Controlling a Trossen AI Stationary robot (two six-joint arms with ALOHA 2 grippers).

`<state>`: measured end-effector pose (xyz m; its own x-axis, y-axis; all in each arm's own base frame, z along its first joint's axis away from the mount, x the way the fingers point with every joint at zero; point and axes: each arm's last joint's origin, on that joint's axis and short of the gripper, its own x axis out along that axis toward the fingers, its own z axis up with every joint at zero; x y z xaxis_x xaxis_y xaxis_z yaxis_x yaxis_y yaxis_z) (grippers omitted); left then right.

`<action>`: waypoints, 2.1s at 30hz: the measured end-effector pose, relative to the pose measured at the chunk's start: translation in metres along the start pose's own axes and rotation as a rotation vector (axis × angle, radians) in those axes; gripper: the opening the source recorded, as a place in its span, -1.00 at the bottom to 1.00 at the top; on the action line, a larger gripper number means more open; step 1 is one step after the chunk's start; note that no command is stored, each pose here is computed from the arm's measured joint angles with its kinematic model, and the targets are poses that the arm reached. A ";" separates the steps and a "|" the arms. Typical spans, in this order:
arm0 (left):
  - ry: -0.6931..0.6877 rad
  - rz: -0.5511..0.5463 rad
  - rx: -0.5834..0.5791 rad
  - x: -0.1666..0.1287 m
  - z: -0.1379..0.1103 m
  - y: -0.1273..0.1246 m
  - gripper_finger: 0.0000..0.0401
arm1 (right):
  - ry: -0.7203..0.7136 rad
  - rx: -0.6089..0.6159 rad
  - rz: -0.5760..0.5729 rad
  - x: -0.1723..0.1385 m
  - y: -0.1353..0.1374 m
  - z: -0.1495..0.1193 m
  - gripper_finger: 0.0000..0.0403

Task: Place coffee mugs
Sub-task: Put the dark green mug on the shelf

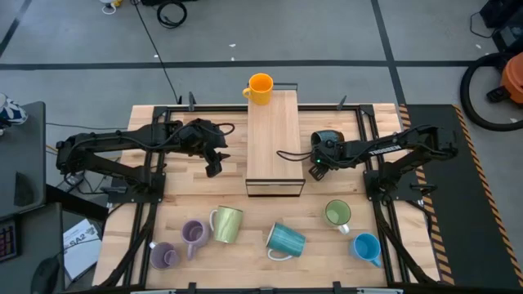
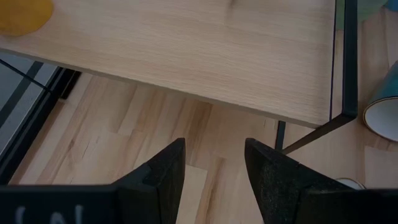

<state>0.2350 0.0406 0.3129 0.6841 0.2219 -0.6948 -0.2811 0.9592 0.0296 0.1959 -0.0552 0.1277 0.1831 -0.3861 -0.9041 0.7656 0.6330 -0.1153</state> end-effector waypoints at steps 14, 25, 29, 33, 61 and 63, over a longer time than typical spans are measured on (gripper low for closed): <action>0.000 0.000 0.000 0.000 0.000 0.000 -0.14 | 0.002 -0.008 -0.004 0.000 -0.001 -0.001 -0.76; 0.000 0.000 0.000 0.000 0.000 0.000 -0.14 | 0.004 -0.023 0.042 -0.006 -0.002 -0.001 -0.76; 0.000 0.000 -0.001 0.000 0.000 0.000 -0.14 | -0.026 -0.023 0.108 -0.017 -0.004 0.002 -0.76; 0.000 0.000 0.000 0.000 0.000 0.000 -0.14 | -0.069 -0.011 0.179 -0.031 -0.007 0.004 -0.75; 0.000 0.000 0.000 0.000 0.000 0.000 -0.14 | -0.401 0.149 0.501 -0.098 -0.048 0.015 -0.74; 0.000 0.000 0.000 0.000 0.000 0.000 -0.14 | -0.446 0.148 0.517 -0.100 -0.049 0.019 -0.74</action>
<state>0.2350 0.0407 0.3130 0.6841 0.2220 -0.6948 -0.2814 0.9591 0.0293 0.1516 -0.0604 0.2314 0.7581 -0.3189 -0.5689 0.5821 0.7241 0.3698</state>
